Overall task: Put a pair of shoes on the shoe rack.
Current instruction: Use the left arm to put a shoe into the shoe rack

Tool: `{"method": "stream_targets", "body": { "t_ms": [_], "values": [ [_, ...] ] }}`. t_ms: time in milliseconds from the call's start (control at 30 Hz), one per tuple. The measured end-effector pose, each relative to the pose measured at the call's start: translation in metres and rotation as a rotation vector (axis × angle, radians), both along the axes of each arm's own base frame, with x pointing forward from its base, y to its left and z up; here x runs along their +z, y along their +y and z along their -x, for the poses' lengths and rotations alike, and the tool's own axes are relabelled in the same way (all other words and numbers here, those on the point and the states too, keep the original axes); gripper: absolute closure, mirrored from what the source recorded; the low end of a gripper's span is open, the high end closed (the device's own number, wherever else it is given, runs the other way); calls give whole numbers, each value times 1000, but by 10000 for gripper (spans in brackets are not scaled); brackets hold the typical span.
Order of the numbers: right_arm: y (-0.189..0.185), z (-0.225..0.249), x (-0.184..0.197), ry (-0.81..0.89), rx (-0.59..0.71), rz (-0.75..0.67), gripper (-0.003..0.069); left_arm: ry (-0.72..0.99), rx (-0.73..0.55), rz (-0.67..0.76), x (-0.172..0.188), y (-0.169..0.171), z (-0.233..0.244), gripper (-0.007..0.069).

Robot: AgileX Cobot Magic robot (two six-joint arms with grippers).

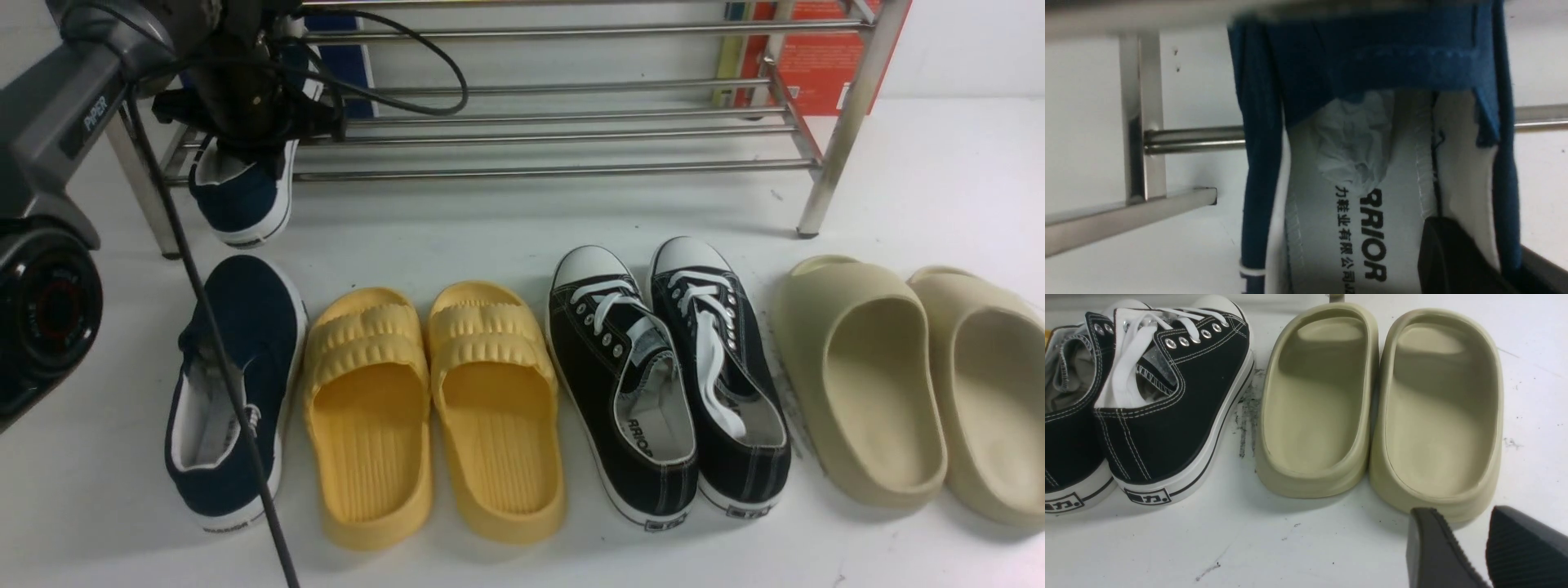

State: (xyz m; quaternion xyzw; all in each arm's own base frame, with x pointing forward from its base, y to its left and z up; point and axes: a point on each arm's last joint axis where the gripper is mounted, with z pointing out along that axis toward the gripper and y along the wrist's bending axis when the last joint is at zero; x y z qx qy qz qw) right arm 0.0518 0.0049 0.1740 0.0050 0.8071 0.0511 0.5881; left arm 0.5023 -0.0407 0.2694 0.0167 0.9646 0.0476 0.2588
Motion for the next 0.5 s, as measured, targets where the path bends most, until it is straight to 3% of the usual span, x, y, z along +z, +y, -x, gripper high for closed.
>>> {"method": "stream_targets", "body": {
  "t_ms": [500],
  "values": [
    [0, 0, 0, 0, 0, 0, 420, -30, 10, -24, -8, 8, -9, 627]
  ]
}}
